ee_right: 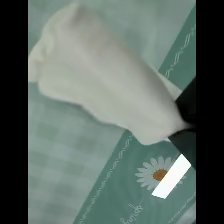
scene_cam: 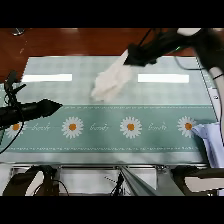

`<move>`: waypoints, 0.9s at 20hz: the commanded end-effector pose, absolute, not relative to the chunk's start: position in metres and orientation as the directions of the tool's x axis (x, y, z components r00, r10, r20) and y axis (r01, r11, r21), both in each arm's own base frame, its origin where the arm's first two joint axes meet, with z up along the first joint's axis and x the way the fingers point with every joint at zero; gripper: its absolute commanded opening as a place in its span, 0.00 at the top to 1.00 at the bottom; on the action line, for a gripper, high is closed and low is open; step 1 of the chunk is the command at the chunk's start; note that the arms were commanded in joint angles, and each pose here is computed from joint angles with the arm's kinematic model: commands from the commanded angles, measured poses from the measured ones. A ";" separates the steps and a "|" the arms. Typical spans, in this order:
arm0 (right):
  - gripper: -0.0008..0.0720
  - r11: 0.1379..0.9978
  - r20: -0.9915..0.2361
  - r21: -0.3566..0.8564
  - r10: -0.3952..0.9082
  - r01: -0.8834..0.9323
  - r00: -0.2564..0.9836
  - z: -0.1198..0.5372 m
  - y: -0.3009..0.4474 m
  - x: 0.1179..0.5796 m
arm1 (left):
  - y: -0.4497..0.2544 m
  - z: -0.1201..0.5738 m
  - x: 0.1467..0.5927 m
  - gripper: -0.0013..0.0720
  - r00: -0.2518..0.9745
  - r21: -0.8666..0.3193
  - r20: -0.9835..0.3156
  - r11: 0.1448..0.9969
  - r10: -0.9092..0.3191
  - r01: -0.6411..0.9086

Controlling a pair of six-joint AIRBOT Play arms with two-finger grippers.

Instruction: Fold the shirts.

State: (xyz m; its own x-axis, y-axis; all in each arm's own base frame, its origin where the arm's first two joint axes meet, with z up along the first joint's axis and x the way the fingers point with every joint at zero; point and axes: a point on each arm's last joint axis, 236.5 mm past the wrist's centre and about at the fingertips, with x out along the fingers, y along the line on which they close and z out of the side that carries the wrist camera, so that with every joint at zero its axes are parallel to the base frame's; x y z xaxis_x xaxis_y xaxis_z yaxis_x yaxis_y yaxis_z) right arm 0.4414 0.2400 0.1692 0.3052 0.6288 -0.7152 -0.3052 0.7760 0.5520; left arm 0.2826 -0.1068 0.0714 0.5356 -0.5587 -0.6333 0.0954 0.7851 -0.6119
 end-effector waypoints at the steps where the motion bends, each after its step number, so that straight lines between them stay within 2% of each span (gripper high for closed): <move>1: 0.96 0.834 -0.730 0.518 0.548 -0.193 0.408 0.232 0.161 0.436 | -0.107 0.071 0.283 0.96 0.535 -0.612 -0.633 0.785 -0.559 0.095; 4: 0.96 0.863 -0.753 0.504 0.460 -0.038 0.471 0.255 0.079 0.413 | -0.107 0.071 0.283 0.96 0.536 -0.613 -0.633 0.785 -0.559 0.094; 9: 0.96 0.858 -0.809 0.432 0.232 0.278 0.540 0.277 -0.051 0.341 | -0.107 0.071 0.283 0.96 0.536 -0.613 -0.633 0.785 -0.559 0.094; 12: 0.96 0.790 -0.823 0.424 0.131 0.444 0.553 0.270 -0.097 0.297 | -0.107 0.071 0.283 0.96 0.536 -0.613 -0.632 0.784 -0.559 0.094; 14: 0.96 0.735 -0.853 0.380 0.044 0.561 0.520 0.252 -0.121 0.259 | -0.107 0.071 0.283 0.96 0.536 -0.613 -0.633 0.784 -0.559 0.094; 18: 0.96 0.557 -0.925 0.196 -0.167 0.807 0.340 0.209 -0.163 0.164 | -0.107 0.071 0.283 0.96 0.536 -0.613 -0.633 0.784 -0.559 0.094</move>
